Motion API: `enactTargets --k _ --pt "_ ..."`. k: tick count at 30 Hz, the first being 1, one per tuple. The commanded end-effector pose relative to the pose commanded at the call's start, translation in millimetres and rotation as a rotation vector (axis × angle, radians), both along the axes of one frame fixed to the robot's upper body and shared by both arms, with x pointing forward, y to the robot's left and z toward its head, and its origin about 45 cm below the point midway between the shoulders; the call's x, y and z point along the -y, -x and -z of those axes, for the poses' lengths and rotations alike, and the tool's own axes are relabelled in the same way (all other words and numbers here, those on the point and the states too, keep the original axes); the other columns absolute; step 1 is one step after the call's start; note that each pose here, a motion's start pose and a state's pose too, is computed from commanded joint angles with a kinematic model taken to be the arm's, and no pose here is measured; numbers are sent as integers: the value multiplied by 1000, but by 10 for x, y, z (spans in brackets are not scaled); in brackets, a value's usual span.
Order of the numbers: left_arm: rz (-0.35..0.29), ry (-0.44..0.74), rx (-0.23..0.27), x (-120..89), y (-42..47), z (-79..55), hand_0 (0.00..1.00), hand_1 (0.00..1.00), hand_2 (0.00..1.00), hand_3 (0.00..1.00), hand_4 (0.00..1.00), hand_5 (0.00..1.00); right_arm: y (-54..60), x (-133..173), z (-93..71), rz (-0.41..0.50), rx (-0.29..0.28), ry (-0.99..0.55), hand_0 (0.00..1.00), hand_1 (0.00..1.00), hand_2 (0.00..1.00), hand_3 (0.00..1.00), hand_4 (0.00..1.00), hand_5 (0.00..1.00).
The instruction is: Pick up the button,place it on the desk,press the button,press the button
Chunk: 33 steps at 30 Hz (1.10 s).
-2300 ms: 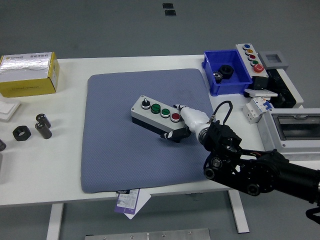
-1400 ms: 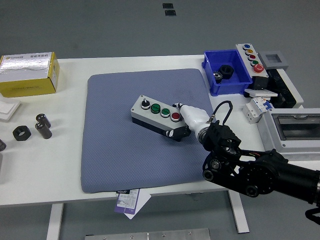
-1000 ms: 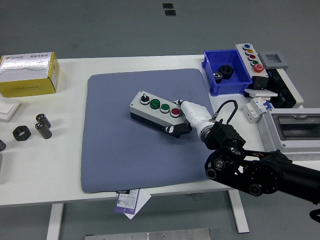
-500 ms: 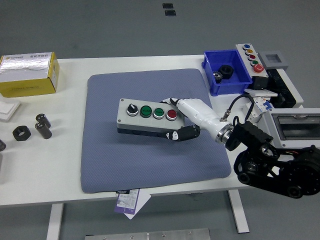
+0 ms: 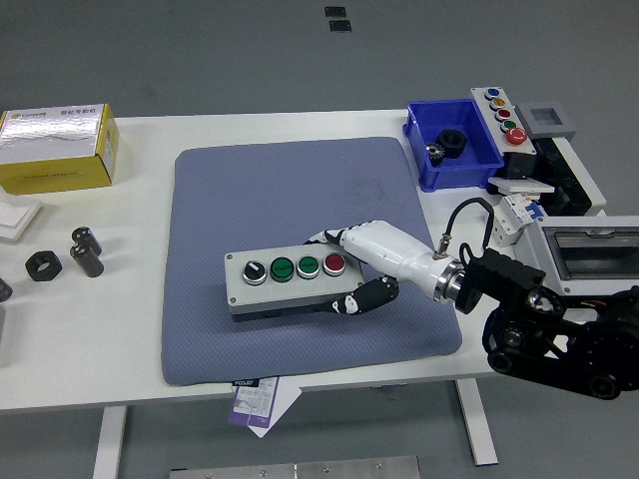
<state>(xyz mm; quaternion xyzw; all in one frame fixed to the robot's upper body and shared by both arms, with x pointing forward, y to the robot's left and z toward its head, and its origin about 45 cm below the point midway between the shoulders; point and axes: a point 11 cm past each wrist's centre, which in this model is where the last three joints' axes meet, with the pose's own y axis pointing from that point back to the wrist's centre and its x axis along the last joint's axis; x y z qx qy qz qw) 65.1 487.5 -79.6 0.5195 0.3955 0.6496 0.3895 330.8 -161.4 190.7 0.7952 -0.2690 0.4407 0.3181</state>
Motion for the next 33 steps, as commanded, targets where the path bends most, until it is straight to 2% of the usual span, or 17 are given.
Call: enactTargets --k 4,5,8,10,11,16,17,33 --pt "0 3 0 13 2 6 690 632 555 602 666 218 22 65 120 48 -82 -7 671 664 655 660 193 2" --pt "1 3 0 15 -1 7 691 632 555 603 667 219 30 80 151 60 -104 -13 703 690 727 727 105 2" --pt "1 4 2 19 -7 8 691 632 555 603 667 219 62 114 226 85 -140 -31 703 690 727 727 105 2" --pt "1 3 2 17 -8 7 691 632 555 603 667 219 74 125 250 92 -148 -34 703 690 727 727 105 2" --pt "1 3 2 15 -9 6 690 632 556 603 668 218 74 127 253 93 -150 -35 765 743 779 786 122 162" --pt "2 2 4 11 -20 2 690 632 556 603 668 218 64 114 250 90 -151 -32 765 743 779 786 122 162" --pt "2 2 5 13 -22 2 690 631 556 603 669 221 62 109 248 88 -150 -32 856 810 855 903 99 213" --pt "7 0 2 5 -20 -1 690 632 556 603 670 219 79 163 242 114 -175 -56 877 823 861 916 102 225"
